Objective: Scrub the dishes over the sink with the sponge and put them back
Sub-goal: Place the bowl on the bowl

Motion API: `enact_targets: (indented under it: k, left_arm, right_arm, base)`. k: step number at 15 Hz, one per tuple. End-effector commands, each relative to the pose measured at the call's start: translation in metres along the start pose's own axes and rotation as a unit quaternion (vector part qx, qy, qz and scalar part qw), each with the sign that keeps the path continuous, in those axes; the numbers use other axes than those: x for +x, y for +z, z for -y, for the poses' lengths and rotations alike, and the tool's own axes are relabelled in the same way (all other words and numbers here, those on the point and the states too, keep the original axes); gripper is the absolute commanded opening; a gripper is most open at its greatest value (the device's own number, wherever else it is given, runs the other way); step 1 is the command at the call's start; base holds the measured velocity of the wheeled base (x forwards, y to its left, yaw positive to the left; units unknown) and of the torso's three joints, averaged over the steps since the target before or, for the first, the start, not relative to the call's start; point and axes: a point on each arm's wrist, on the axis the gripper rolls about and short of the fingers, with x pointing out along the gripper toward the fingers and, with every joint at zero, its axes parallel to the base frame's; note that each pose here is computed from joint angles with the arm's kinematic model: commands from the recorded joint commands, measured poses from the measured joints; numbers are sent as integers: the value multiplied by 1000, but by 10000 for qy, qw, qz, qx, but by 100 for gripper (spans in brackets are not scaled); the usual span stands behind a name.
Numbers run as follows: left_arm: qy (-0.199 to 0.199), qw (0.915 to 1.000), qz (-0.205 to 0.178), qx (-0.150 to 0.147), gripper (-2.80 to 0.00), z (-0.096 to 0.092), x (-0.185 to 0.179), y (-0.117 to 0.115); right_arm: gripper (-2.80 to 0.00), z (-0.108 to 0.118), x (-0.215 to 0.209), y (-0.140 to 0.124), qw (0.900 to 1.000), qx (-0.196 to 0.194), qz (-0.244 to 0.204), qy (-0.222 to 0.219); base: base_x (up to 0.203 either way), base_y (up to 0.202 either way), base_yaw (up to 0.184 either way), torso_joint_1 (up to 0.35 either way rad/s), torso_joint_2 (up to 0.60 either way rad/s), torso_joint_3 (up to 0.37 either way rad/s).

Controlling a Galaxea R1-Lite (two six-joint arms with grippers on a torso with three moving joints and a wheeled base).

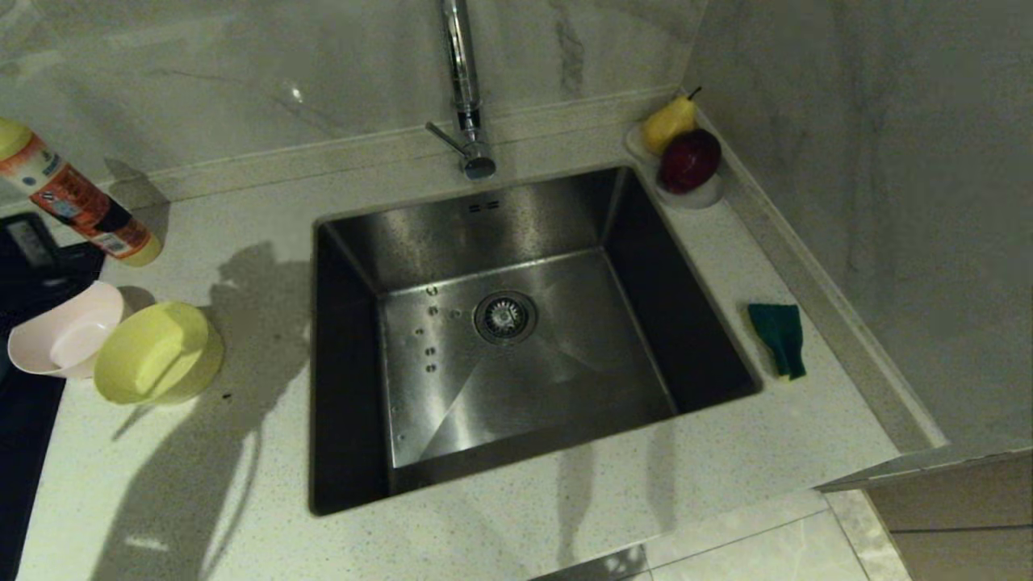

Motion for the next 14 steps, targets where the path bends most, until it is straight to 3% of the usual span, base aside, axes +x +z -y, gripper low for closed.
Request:
enact_targets:
  k: [1, 3, 6, 9, 11, 14]
  left_arm:
    - [718, 9969, 294, 98, -280, -32, -8, -2]
    - [973, 9940, 498, 69, -280, -38, -4, 5]
    - [1522, 9879, 271, 116, -280, -46, 25, 0]
    - [1803, 9834, 27, -184, -280, -55, 51, -8]
    - [1546, 9868, -89, -465, -280, -61, 55, -10]
    - [940, 9937, -184, -581, -280, -60, 49, -10]
  right_arm:
    - [-280, 0, 0, 0, 10000, -4, 1, 2]
    - [-280, 0, 0, 0, 10000, -4, 1, 2]
    - [-280, 0, 0, 0, 10000, -4, 1, 2]
    - [-280, 0, 0, 0, 10000, -4, 1, 2]
    - [-280, 0, 0, 0, 10000, -4, 1, 2]
    - [-280, 0, 0, 0, 10000, -4, 1, 2]
  base:
    - [0, 0, 0, 0, 0, 0]
    - [0, 0, 0, 0, 0, 0]
    - [0, 0, 0, 0, 0, 0]
    - [0, 0, 0, 0, 0, 0]
    - [0, 0, 0, 0, 0, 0]
    - [0, 0, 0, 0, 0, 0]
